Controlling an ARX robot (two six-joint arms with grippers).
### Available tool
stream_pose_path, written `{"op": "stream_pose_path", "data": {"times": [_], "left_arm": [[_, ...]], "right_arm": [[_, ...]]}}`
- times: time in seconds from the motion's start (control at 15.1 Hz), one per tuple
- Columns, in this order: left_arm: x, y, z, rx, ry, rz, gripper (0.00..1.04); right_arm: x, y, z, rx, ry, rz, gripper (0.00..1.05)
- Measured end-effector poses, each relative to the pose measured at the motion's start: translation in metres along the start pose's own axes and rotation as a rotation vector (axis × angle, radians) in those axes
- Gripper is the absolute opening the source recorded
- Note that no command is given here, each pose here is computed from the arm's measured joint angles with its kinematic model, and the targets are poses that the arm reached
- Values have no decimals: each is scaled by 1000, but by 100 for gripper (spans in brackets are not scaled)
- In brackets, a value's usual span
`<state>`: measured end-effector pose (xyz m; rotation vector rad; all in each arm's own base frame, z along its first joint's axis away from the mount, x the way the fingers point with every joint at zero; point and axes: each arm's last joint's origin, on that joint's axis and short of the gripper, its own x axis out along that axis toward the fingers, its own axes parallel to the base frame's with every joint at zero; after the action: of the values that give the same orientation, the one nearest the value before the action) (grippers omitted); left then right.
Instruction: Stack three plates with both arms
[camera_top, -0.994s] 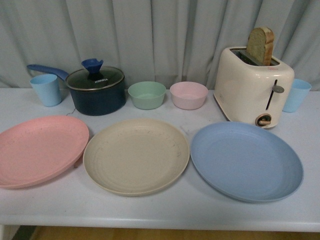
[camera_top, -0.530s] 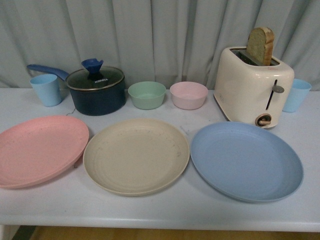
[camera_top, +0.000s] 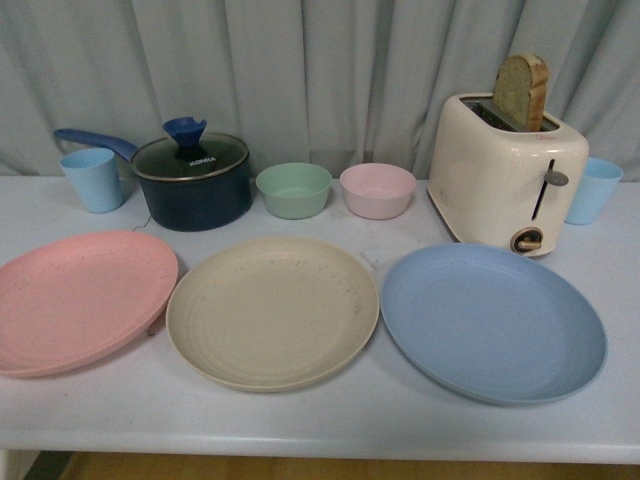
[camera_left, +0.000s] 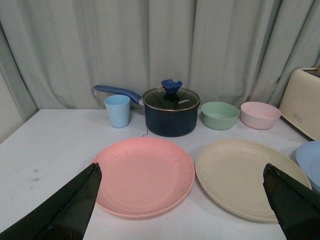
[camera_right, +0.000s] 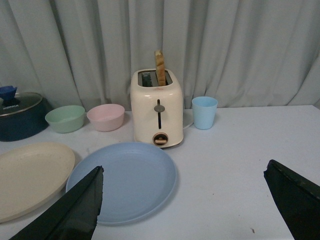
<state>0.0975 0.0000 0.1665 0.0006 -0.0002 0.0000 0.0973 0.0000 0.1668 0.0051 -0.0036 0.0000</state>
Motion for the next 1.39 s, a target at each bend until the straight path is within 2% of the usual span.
{"op": "stream_pose_path", "data": {"times": [1.39], "left_arm": [[0, 0, 0, 0, 0, 0, 98]], "right_arm": [[0, 0, 0, 0, 0, 0, 98]]}}
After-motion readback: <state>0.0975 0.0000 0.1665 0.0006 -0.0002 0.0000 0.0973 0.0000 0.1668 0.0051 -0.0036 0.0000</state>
